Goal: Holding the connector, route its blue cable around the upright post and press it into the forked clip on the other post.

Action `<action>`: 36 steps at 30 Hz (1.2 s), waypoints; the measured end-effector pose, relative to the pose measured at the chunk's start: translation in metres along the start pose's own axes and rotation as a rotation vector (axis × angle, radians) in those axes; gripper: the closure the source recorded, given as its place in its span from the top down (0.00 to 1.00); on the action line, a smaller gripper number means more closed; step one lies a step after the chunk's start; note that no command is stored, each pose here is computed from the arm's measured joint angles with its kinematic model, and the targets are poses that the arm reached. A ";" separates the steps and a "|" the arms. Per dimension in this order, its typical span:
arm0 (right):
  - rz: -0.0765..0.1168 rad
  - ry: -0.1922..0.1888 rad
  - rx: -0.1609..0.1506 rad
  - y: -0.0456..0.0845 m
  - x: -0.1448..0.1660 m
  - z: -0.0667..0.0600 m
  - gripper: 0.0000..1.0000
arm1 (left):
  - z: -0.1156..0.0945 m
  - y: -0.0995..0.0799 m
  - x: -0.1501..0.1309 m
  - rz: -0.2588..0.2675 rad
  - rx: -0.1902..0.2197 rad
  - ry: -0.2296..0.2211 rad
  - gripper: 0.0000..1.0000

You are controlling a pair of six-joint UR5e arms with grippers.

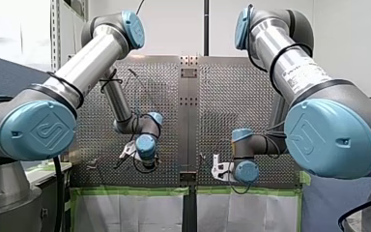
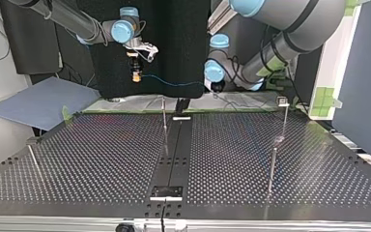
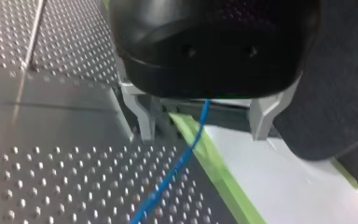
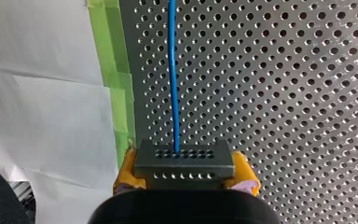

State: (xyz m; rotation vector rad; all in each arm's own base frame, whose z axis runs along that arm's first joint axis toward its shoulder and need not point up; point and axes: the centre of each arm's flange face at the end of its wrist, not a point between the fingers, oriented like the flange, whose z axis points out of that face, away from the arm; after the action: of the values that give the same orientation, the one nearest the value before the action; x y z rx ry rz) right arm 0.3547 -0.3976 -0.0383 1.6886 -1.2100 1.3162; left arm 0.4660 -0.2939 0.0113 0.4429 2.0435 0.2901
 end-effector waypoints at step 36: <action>-0.004 0.003 0.038 -0.003 0.005 0.007 0.00 | -0.033 -0.075 -0.013 -0.296 0.400 -0.055 1.00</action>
State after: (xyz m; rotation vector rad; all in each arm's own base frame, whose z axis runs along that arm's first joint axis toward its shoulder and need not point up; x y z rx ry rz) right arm 0.3600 -0.4043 -0.0355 1.7143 -1.1864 1.3470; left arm 0.4287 -0.3675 0.0090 0.3755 2.0794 -0.3118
